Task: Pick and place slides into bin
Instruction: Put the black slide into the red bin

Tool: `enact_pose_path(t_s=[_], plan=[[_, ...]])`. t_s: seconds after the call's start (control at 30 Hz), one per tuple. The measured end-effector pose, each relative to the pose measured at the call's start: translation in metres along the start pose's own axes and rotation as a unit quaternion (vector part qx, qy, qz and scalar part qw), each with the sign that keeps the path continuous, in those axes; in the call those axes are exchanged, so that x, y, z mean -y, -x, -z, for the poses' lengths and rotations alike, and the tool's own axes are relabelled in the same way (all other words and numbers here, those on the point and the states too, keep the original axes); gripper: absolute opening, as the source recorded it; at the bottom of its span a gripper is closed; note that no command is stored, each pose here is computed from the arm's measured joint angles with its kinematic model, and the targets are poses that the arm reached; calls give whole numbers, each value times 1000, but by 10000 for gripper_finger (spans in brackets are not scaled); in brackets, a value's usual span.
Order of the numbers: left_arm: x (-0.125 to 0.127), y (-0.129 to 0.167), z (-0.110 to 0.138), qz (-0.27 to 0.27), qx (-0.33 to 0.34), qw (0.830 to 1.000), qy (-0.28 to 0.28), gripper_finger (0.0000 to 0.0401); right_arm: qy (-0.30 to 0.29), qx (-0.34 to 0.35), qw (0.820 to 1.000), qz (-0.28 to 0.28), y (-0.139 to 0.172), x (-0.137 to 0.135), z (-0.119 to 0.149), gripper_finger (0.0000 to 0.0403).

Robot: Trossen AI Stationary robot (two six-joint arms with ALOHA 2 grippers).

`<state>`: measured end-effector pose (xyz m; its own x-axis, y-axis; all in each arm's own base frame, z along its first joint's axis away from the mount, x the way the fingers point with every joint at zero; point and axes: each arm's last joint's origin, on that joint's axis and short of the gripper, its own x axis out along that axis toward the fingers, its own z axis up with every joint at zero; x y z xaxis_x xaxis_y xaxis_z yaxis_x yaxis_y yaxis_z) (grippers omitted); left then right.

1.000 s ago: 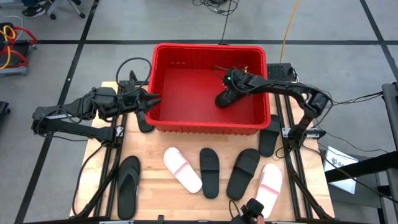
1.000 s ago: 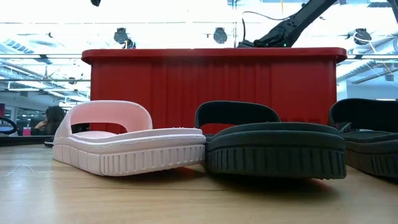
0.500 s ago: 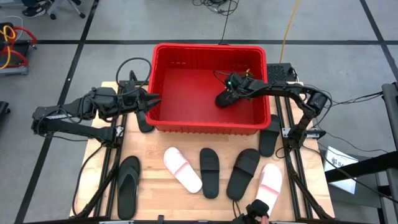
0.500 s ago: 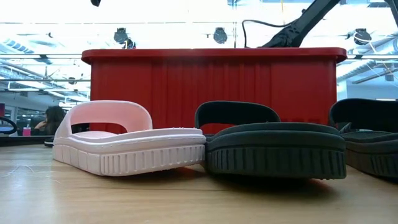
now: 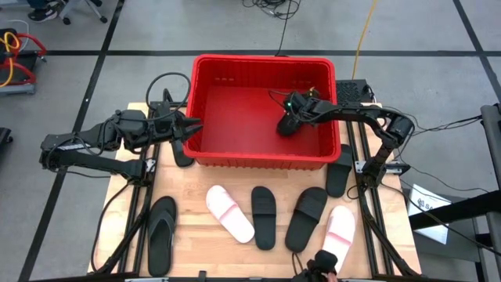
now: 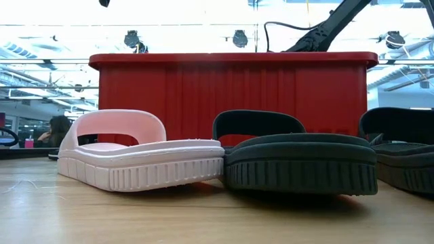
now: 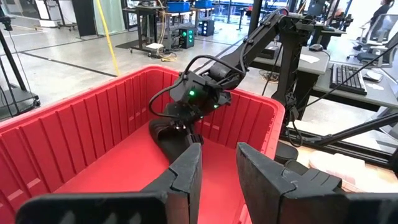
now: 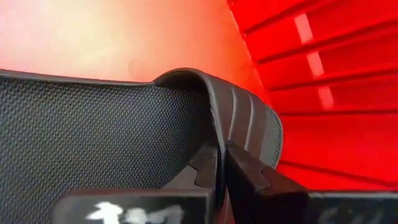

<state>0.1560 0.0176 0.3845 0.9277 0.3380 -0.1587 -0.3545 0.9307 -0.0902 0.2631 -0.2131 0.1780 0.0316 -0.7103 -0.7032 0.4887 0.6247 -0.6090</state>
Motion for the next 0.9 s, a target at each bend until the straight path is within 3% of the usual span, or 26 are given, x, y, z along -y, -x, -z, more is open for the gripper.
enact_pose_path(t_s=[0.2, 0.4, 0.73, 0.9], plan=[[0, 0, 0, 0, 0, 1000, 0, 97, 93, 21, 995, 6, 1, 2, -4, 4], [0, 0, 0, 0, 0, 1000, 3, 97, 219, 36, 975, 5, 4, 2, -7, 3], [0, 0, 0, 0, 0, 1000, 3, 97, 311, 55, 949, -21, 3, 2, -7, 1], [0, 0, 0, 0, 0, 1000, 3, 97, 327, 59, 943, -25, 4, 2, -7, 7]])
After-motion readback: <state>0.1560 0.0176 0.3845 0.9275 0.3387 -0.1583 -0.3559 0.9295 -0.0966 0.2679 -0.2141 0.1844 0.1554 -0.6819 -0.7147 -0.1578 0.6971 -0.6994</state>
